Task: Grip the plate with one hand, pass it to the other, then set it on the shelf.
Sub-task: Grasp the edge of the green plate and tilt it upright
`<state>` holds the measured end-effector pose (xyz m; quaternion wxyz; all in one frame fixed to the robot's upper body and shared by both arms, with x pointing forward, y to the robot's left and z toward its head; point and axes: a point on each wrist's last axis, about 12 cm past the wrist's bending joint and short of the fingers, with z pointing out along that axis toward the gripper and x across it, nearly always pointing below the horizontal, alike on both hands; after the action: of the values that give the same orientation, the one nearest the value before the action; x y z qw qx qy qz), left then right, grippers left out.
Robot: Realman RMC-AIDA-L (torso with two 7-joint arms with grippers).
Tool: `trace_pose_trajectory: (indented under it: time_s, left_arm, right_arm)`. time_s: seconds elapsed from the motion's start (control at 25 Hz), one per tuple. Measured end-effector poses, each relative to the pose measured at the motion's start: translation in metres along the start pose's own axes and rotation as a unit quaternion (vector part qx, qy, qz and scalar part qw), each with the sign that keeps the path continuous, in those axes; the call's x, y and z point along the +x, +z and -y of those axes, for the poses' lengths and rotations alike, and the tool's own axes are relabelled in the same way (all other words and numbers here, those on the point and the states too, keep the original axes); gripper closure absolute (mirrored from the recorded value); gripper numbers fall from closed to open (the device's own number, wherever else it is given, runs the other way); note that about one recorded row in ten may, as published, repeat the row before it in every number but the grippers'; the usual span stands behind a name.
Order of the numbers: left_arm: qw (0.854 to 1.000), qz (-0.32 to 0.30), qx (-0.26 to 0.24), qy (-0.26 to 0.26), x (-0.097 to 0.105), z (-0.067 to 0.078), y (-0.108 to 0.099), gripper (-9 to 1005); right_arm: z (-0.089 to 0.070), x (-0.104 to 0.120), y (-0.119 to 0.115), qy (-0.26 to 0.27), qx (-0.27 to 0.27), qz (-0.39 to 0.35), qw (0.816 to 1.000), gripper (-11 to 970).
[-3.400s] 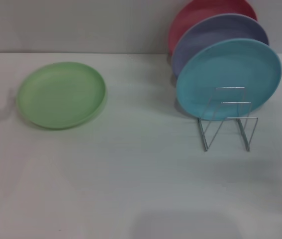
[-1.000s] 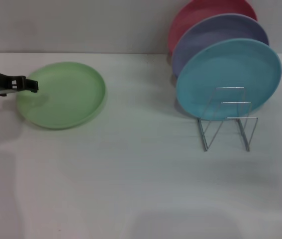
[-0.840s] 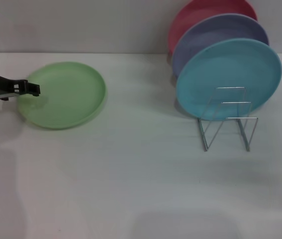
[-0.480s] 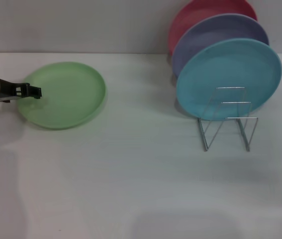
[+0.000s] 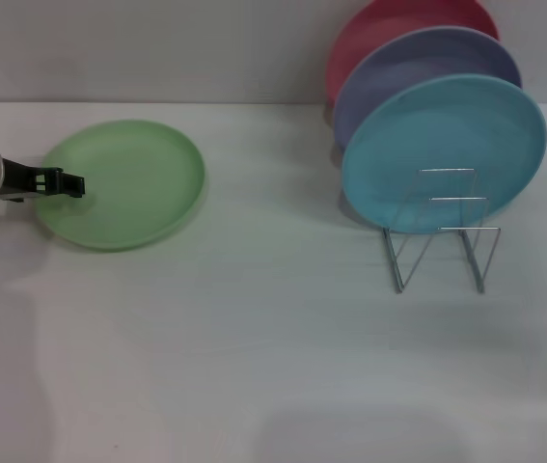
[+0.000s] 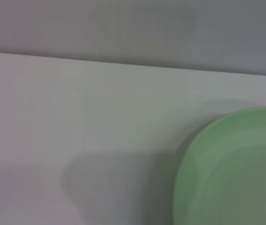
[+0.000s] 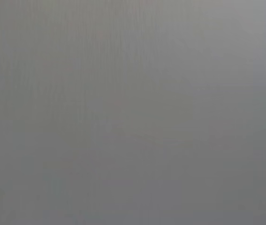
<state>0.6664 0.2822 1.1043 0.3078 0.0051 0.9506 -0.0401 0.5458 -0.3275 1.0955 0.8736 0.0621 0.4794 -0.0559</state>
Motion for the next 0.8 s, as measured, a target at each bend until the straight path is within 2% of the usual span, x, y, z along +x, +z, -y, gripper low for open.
trace_pose_trajectory:
  time_s: [0.6,0.8]
  left_arm:
    - [1.0,-0.005,-0.002,0.009,0.003,0.0011,0.0022,145]
    - [1.0,-0.006,0.0,0.016,0.0034,0.0025,0.0024,334]
  right_arm:
    - [-0.0007,-0.0002,-0.001,0.001,0.002,0.002,1.0,352]
    - [-0.0016,-0.0003,-0.0015,0.002,0.002,0.002,1.0,352]
